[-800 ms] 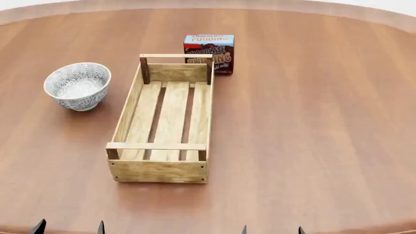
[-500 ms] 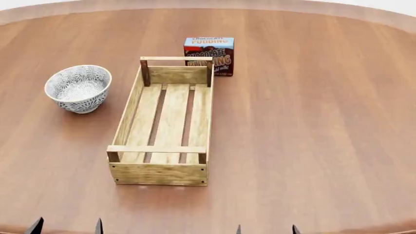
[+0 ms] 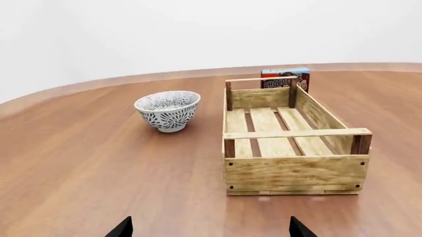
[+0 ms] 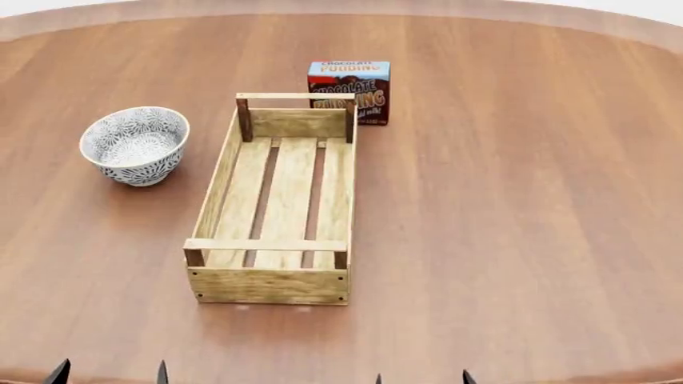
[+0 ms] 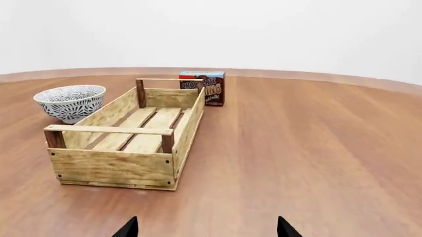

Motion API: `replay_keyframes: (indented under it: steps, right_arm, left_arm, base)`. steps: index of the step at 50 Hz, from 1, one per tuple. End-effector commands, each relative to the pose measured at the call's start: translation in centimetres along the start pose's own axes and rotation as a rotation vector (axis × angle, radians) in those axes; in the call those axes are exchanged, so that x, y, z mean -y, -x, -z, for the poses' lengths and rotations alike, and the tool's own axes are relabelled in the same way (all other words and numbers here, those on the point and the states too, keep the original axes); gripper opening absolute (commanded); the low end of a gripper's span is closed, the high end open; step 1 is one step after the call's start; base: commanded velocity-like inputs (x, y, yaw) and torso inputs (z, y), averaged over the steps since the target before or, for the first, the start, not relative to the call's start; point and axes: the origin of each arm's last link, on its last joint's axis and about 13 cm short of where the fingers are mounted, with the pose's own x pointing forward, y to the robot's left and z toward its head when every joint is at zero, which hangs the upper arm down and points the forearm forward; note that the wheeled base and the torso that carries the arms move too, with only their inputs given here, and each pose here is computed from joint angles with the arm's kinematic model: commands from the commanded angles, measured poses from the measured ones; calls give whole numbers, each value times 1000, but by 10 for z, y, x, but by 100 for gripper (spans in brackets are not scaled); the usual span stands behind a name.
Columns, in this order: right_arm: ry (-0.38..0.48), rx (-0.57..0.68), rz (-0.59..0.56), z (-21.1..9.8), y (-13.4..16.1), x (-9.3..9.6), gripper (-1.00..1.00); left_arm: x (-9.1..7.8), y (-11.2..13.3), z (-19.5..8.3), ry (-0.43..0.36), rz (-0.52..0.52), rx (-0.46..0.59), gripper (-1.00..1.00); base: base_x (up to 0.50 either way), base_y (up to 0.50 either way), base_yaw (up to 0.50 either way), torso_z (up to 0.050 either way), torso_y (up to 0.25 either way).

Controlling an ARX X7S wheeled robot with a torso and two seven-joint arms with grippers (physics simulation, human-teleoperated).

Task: Pick up the bowl on the left and put it in the tray.

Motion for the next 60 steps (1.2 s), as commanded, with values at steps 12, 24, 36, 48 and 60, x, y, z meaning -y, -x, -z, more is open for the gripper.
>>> replay_keyframes:
  steps: [12,24,36,48,60]
  right_arm:
    - [-35,1,-28,5,4,-1,100]
    - [-41,-5,-33,4,3,-1,100]
    - [-50,-11,-30,4,3,-1,100]
    - [-48,-11,-28,6,4,-1,100]
    - [-36,-53,10,7,1,-4,100]
  left_arm:
    - [3,8,6,1,64,36,100]
    - [2,7,5,12,62,19,100]
    - [3,6,6,-10,57,31,100]
    - [3,7,7,-9,58,32,100]
    - [3,7,8,-8,52,27,100]
  base:
    - [0,500,0,0,0]
    - [0,500,0,0,0]
    - [0,500,0,0,0]
    - [0,500,0,0,0]
    - [0,212,0,0,0]
